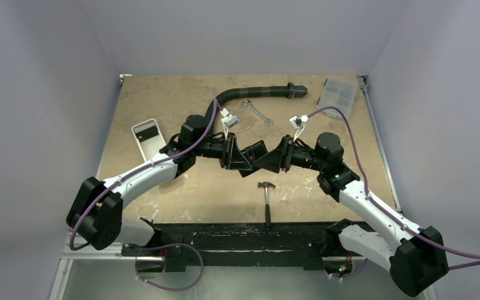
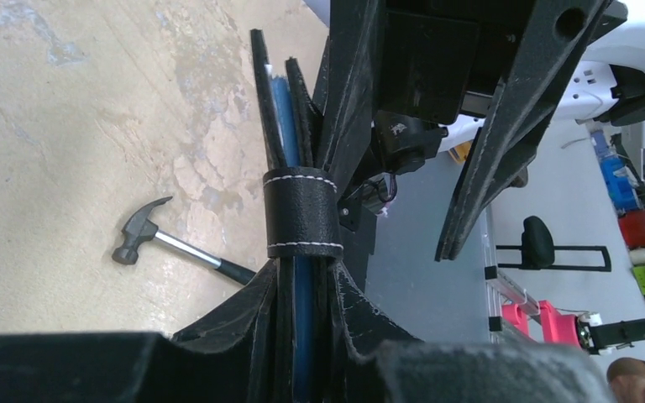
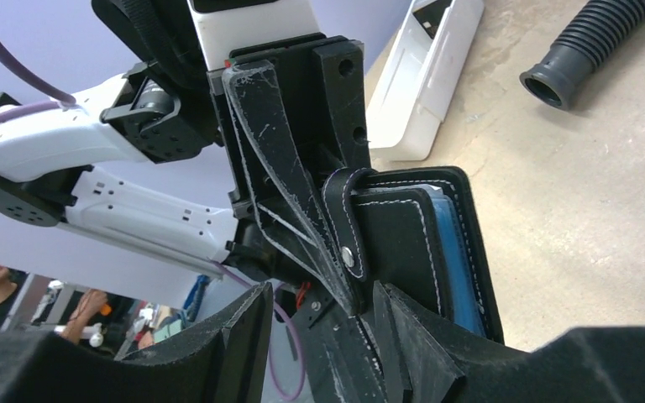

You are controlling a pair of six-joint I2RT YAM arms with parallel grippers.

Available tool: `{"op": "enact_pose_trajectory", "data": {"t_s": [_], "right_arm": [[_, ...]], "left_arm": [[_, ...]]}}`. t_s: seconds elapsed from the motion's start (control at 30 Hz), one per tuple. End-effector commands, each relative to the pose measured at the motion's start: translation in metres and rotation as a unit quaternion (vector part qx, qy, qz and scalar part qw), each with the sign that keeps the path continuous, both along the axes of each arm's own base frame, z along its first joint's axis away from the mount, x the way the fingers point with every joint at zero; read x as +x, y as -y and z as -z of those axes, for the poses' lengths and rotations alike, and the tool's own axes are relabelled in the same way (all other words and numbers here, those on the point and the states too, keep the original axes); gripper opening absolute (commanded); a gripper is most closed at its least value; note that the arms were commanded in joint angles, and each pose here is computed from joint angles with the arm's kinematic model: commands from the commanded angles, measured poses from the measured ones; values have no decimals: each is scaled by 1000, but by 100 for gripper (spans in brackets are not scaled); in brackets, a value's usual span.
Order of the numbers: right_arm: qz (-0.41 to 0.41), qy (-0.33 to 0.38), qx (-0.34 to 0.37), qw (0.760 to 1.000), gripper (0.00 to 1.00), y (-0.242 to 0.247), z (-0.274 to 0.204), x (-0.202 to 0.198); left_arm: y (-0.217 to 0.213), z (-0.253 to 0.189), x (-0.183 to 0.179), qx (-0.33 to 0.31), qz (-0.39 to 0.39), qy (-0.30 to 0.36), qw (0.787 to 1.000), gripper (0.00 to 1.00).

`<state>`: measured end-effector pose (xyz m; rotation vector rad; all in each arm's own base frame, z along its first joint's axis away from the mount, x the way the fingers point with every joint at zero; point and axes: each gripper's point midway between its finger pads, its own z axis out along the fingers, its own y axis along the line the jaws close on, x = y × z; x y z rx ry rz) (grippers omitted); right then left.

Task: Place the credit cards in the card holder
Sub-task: Open the card holder at the center of the board.

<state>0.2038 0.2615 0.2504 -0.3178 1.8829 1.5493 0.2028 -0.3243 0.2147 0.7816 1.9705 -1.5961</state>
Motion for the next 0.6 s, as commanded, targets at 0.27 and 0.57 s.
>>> {"op": "enact_pose_trajectory", "data": {"t_s": [0.27, 0.57], "right_arm": [[12, 10, -12, 1000, 46, -24, 1, 11], [-25, -45, 89, 995, 26, -33, -31, -2]], "left_arm": [[5, -25, -18, -60, 59, 10, 996, 0], [6, -8, -10, -28, 41, 1, 999, 0]]}}
